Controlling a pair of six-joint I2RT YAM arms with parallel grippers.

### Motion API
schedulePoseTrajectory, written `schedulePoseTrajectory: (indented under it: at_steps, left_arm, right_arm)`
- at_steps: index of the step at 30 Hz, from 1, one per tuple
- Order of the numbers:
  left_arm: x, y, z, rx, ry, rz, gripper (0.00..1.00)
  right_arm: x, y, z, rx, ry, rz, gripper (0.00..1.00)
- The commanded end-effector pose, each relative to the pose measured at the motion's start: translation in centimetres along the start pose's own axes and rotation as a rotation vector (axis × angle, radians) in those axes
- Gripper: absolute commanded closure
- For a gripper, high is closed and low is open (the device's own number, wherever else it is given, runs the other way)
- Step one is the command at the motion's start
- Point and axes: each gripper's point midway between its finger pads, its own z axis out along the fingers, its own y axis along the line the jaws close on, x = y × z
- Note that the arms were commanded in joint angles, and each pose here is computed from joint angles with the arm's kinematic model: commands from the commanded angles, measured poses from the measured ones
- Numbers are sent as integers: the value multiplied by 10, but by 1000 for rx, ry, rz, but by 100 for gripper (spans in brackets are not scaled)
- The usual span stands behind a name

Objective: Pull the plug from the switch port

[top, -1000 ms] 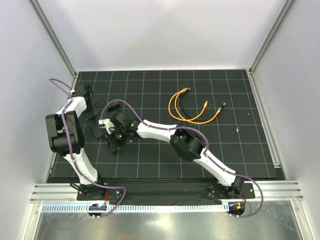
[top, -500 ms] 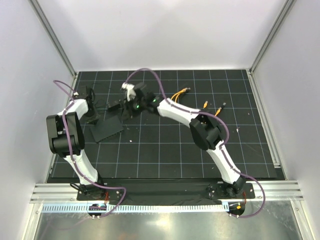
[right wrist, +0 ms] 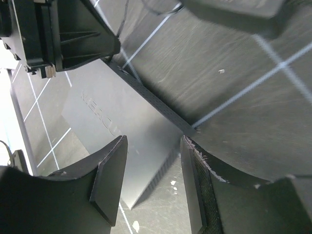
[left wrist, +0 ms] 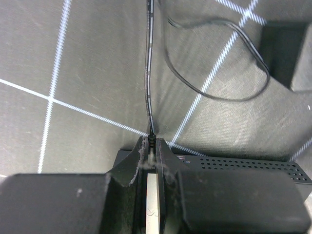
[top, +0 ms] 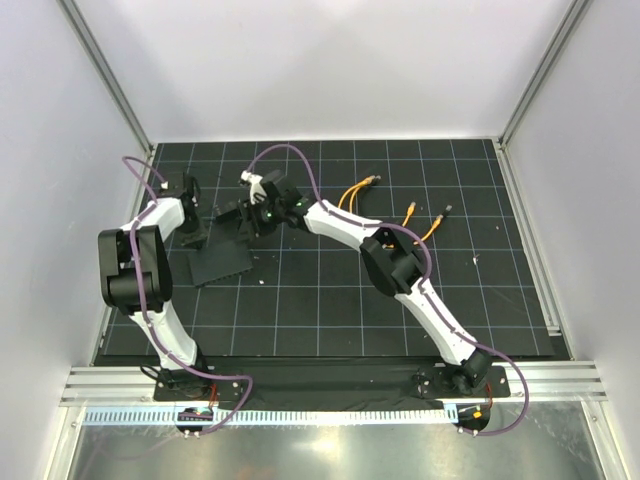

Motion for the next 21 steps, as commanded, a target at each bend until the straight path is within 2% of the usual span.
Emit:
schedulePoseTrajectory:
  at_steps: [1, 14, 21]
  left_arm:
    - [0, -6, -19, 43, -6, 36, 100]
    - [3, -6, -20, 53, 22, 80, 100]
    - [-4, -4, -14, 36, 14, 94, 100]
  right_arm:
    - [-22, 23, -1, -72, -59, -17, 45]
    - [25, 21, 15, 2, 31, 7, 45]
    - [45, 44, 18, -32, 33, 12, 52]
